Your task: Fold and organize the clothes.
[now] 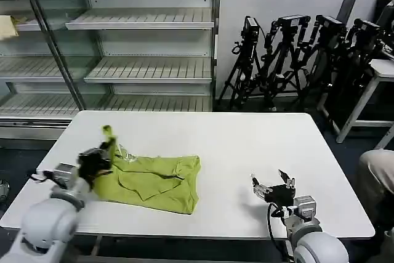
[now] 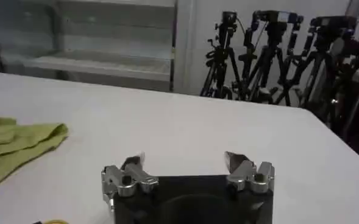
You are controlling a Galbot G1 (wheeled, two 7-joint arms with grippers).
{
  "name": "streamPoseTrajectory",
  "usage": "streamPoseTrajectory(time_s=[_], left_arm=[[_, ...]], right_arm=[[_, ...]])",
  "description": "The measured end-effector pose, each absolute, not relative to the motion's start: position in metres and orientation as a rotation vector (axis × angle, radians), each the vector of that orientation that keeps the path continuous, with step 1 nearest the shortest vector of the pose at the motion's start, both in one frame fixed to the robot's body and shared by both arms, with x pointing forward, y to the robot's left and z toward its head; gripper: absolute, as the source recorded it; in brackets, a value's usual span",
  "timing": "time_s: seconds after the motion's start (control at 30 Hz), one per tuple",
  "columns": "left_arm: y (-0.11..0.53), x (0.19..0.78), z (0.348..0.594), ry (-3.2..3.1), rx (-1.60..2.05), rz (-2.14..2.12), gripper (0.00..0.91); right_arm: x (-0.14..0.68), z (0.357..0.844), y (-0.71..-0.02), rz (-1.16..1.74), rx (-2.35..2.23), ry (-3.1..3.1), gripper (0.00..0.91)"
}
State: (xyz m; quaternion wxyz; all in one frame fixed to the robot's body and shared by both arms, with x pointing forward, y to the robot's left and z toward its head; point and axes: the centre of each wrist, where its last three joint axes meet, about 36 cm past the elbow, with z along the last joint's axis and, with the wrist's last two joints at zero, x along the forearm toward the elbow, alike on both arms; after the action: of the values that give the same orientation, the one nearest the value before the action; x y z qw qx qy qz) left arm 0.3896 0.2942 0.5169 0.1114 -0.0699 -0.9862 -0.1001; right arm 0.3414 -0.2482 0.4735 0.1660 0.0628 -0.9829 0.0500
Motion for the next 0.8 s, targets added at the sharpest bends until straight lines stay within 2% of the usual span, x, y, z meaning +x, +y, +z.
streamPoseTrajectory(time_s=[0.33, 0.63, 0.67, 0.7, 0.8], left_arm=[[0.225, 0.378, 0.494, -2.831, -0.418, -0.228, 0.02], [0.195, 0.38, 0.478, -2.787, -0.477, -0.191, 0.02], [0.193, 0.382, 0.476, -2.784, -0.476, -0.188, 0.494], [0.192, 0.383, 0.475, -2.781, -0.475, -0.187, 0.907], [0.187, 0.386, 0.47, -2.774, -0.47, -0.181, 0.907]], right_arm=[[0.345, 0.471, -0.251, 0.14, 0.163, -2.797, 0.907], [0.349, 0.47, -0.252, 0.144, 0.16, -2.798, 0.907], [0.349, 0.47, -0.252, 0.144, 0.16, -2.798, 0.907], [0.349, 0.47, -0.252, 0.144, 0.16, -2.798, 0.907], [0.35, 0.47, -0.252, 0.143, 0.161, -2.798, 0.907]])
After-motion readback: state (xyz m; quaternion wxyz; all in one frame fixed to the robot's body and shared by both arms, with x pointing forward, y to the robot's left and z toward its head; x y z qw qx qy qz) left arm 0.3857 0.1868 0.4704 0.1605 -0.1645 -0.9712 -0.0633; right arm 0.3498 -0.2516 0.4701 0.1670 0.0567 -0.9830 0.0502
